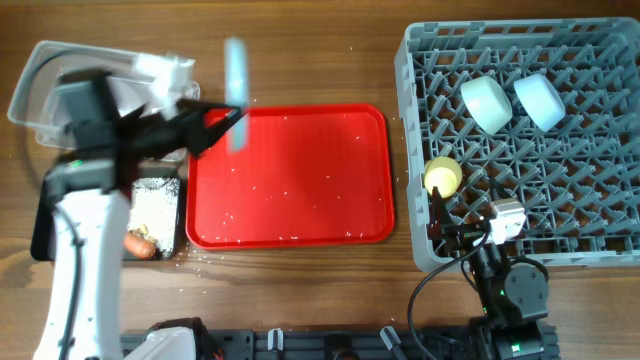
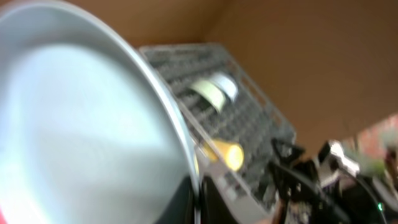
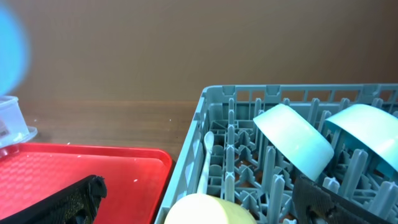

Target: Sort waste into correct bins and load items into the dishwasher rack

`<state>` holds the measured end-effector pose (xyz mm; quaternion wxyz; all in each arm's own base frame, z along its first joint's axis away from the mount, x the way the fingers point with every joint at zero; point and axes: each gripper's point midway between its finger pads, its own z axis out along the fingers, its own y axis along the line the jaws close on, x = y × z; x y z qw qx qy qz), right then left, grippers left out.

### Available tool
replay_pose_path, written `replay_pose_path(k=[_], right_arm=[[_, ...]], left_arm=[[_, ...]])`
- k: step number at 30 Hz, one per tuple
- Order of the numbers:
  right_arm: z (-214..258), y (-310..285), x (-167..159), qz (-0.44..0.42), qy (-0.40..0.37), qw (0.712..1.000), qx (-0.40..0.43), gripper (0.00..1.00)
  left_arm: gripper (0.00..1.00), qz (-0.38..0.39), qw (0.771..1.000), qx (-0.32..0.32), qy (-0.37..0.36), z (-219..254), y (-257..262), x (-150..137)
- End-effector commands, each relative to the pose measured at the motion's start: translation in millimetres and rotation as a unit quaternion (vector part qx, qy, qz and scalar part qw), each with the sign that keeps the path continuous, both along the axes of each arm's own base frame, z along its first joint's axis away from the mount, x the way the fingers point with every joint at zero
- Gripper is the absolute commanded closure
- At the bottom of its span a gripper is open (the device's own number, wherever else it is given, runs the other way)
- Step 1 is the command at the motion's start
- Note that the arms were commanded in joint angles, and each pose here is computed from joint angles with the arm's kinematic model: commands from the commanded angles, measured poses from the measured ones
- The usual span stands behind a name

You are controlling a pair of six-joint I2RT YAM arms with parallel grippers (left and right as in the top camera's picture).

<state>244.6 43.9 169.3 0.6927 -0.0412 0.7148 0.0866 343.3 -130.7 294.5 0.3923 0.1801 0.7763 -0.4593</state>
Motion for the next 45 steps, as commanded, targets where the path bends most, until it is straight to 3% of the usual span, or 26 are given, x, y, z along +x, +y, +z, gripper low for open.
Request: replay_pose_path(k=[1,7,10,29,32,33,35,36,37,41,45], right_arm=[[1.9,-3.6,0.4,-0.009,-0.003,1.0,0.007,0.0],[1.9,-3.6,0.4,-0.009,-0.003,1.0,0.007,0.0],[1.9,-3.6,0.4,-0.009,-0.003,1.0,0.007,0.0],[1.9,-3.6,0.4,-0.009,-0.003,1.0,0.007,0.0],[2.0,-3.6,0.4,-0.009,-0.003,1.0,0.007,0.0],[1.9,-3.6,0.4,-0.009,-0.003,1.0,0.007,0.0],[1.9,-3.6,0.4,-0.009,-0.003,1.0,0.007,0.01],[2.0,-3.6,0.4,-0.009,-0.003,1.0,0.007,0.0],[1.9,-3.6,0.4,-0.009,-0.003,1.0,0.007,0.0],[1.7,-3.6,0.4,-0.009,-0.003,1.0,0.007,0.0],[1.9,-3.6,0.4,-0.009,-0.003,1.0,0.007,0.0]], left_arm=[[0.96,-0.02,0.993,-0.093,0.071,18.3,-94.6,23.1],[0.96,-0.095,0.964,-0.247,0.017,48.9,-217.4,20.4],[0.96,-0.069,0.953,-0.284,0.076,26.1,-249.0,24.6],[0.95,0.028,0.947,-0.273,0.168,-30.7,-261.6,51.4],[0.7,0.079,0.945,-0.244,0.201,-58.1,-256.2,62.1],[0.46,0.094,0.945,-0.234,0.208,-65.8,-253.5,65.3],[0.32,0.105,0.955,-0.204,0.191,-76.7,-248.3,69.4],[0.1,0.098,0.966,-0.181,0.158,-78.3,-244.7,71.7],[0.0,0.092,0.97,-0.173,0.144,-78.2,-242.8,72.7],[0.01,0.111,0.973,-0.131,0.156,-80.8,-207.7,81.4],[0.01,0.15,0.977,-0.039,0.149,-73.3,-147.0,73.7]])
